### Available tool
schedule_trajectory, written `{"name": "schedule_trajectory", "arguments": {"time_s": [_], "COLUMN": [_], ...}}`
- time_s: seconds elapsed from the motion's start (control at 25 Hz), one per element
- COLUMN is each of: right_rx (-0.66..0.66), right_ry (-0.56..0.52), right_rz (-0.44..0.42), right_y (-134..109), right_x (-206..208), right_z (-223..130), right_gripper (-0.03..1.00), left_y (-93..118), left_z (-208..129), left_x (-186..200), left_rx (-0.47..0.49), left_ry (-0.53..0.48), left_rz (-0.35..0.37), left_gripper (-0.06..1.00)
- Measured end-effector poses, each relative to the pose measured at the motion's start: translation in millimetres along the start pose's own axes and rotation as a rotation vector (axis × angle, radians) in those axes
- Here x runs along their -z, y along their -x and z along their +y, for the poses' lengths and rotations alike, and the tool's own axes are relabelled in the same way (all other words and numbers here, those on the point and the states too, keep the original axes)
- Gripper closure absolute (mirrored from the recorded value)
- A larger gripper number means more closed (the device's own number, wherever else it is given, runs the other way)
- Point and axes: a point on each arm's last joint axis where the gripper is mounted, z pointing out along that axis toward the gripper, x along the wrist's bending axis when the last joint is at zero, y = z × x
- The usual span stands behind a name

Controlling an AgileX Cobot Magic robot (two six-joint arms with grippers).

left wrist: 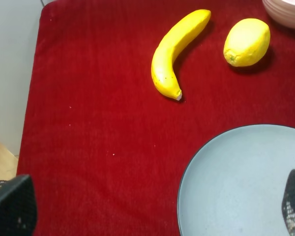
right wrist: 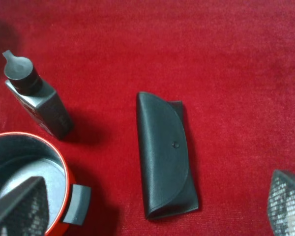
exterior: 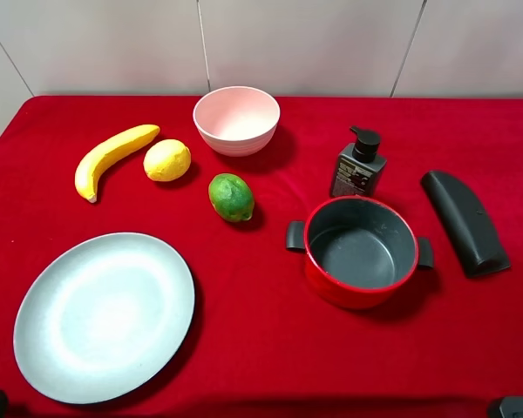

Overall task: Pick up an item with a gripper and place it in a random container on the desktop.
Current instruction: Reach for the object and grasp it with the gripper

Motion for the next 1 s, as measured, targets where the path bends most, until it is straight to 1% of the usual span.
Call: {"name": "schedule_trajectory", "arguments": {"time_s": [0.36, 0.48, 0.64, 0.76, 0.92, 1.0], "right_rx": [0.048, 0.077, 0.146, 0.177, 0.226, 0.256], "right_ry": [-0.087, -0.111, -0.132, -0.168, -0.212, -0.217], "right_rz": [0.001, 0.019, 0.061, 0.082, 0.118, 0.144], "right_y": [-0.3, -4.4, -18.7, -30.9, -48.8, -60.2], "right_x": [-22.4, -30.5, -45.2, -60.1, -80.3, -89.1], "right_z": [36.6, 48.4, 65.7, 76.9, 85.4, 89.2], "right_gripper": [0.27, 0.27, 0.27, 0.27, 0.27, 0.27], "left_y": [0.0, 0.0, 0.0, 0.0, 0.0, 0.0], "left_z": [0.0, 0.0, 0.0, 0.0, 0.0, 0.0], "left_x": [0.0, 0.0, 0.0, 0.0, 0.0, 0.0], "left_rx": [0.0, 0.0, 0.0, 0.0, 0.0, 0.0], "left_ry": [0.0, 0.0, 0.0, 0.0, 0.0, 0.0], "left_rz": [0.0, 0.0, 0.0, 0.0, 0.0, 0.0], "left_gripper": [-0.04, -0.04, -0.04, -0.04, -0.04, -0.04]}}
